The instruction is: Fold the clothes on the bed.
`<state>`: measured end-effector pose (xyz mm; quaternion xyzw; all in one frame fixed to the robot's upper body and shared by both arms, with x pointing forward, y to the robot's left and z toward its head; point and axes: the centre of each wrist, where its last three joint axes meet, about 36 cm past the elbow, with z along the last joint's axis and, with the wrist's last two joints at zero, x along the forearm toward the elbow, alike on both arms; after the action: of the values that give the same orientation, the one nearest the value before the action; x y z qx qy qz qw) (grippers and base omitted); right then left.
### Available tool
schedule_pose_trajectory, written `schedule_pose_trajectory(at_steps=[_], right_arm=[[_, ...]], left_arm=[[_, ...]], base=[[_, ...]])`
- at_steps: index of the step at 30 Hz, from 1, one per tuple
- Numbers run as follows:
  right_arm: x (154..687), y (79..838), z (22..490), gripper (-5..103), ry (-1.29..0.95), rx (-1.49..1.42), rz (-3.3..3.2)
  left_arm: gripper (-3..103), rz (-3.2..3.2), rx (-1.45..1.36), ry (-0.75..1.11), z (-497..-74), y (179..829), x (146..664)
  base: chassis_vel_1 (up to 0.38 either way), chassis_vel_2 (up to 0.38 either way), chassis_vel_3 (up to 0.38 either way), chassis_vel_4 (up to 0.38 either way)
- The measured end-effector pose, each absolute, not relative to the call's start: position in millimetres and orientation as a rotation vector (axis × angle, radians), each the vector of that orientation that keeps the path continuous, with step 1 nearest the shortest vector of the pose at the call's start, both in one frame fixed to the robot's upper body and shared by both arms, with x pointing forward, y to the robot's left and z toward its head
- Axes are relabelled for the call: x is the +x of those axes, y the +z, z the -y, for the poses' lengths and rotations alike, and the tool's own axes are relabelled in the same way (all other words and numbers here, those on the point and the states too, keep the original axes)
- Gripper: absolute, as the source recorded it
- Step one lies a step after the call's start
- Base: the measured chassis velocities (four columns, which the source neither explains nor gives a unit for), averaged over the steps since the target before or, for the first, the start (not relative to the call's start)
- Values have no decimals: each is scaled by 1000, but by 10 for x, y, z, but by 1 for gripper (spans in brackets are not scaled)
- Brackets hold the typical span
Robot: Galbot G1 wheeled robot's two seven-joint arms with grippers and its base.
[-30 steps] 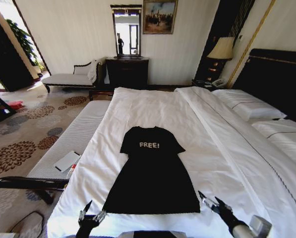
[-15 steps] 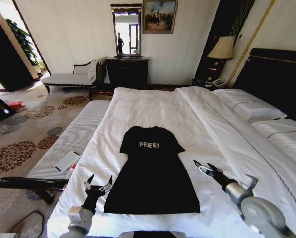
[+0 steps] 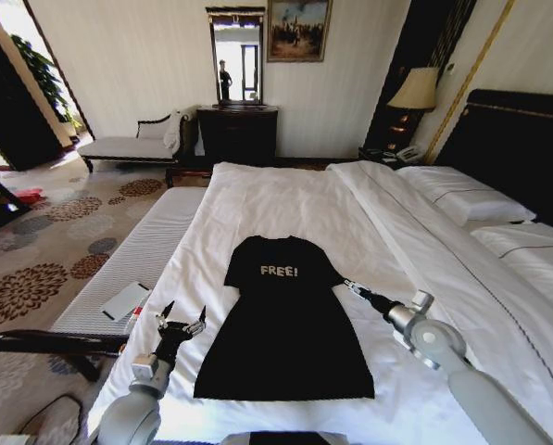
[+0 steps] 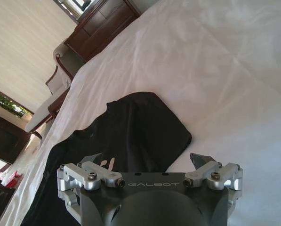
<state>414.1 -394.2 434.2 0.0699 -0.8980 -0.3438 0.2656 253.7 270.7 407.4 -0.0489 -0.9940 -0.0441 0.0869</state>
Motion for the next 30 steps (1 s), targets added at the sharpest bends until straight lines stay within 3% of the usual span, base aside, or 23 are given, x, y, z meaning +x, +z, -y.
schedule_pose_trajectory(at_steps=[26,30], right_arm=[[4732,3993,4063,102,-937,136,2347],[4783,3957,4057,95,-941,131,2340]], left_arm=[[100,2933,-127,-112,-2668,4004,2404],[100,2928,-123,-110,-2664,3998,2379]], base=[[0,0,0,0],[0,0,0,0]])
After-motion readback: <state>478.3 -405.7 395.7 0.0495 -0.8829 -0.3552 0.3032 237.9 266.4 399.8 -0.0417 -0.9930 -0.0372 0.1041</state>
